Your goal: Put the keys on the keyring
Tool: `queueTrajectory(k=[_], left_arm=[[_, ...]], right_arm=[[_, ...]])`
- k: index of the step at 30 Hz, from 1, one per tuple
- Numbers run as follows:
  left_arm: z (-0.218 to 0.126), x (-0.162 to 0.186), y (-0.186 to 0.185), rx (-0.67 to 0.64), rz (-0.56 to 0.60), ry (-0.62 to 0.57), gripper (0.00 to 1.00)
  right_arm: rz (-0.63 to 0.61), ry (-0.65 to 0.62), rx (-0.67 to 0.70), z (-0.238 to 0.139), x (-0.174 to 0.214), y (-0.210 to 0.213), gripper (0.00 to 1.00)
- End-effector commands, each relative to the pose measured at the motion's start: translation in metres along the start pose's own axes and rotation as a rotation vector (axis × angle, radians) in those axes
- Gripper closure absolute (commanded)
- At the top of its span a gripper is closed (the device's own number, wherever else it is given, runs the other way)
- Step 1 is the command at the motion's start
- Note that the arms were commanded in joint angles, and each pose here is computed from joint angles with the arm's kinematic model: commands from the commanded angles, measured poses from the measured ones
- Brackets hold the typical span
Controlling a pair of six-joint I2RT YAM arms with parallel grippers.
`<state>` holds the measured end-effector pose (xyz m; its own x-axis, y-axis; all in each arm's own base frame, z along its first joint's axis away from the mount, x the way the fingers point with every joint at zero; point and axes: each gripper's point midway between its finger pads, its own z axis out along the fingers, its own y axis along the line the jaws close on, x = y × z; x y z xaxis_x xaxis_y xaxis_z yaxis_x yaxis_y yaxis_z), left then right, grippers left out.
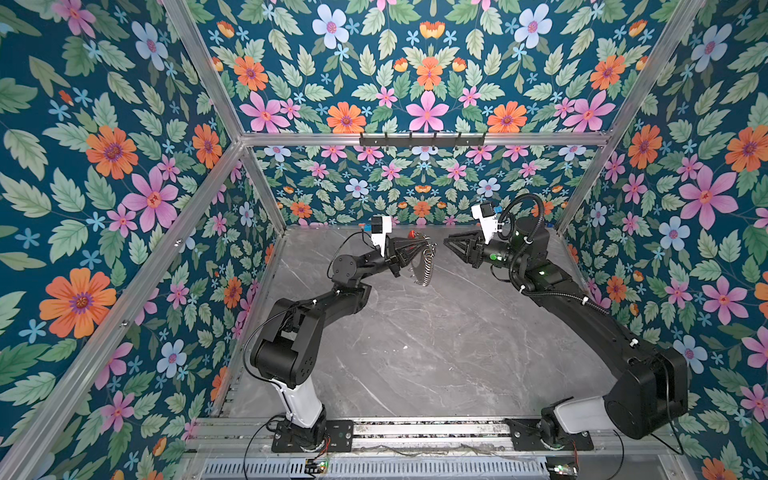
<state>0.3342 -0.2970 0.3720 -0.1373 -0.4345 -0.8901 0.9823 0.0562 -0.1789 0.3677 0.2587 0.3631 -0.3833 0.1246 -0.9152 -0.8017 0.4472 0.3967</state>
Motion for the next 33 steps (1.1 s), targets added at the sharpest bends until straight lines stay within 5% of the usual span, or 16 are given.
queueTrajectory(k=[1,13,25,33], left_arm=[[0.001,-0.017,-0.003,-0.015,0.006,-0.064,1.00],[0.007,-0.013,0.005,-0.056,-0.050,-0.055,1.00],[0.008,-0.017,0.004,-0.056,-0.047,-0.060,1.00],[0.012,-0.020,0.003,-0.057,-0.051,-0.074,1.00]], right_arm=[[0.001,-0.030,-0.136,0.002,-0.016,0.024,0.65],[-0.063,0.019,-0.151,0.019,-0.014,0.038,0.67],[-0.065,0.020,-0.132,0.021,-0.010,0.034,0.97],[-0.062,0.034,-0.151,0.028,-0.005,0.039,1.00]])
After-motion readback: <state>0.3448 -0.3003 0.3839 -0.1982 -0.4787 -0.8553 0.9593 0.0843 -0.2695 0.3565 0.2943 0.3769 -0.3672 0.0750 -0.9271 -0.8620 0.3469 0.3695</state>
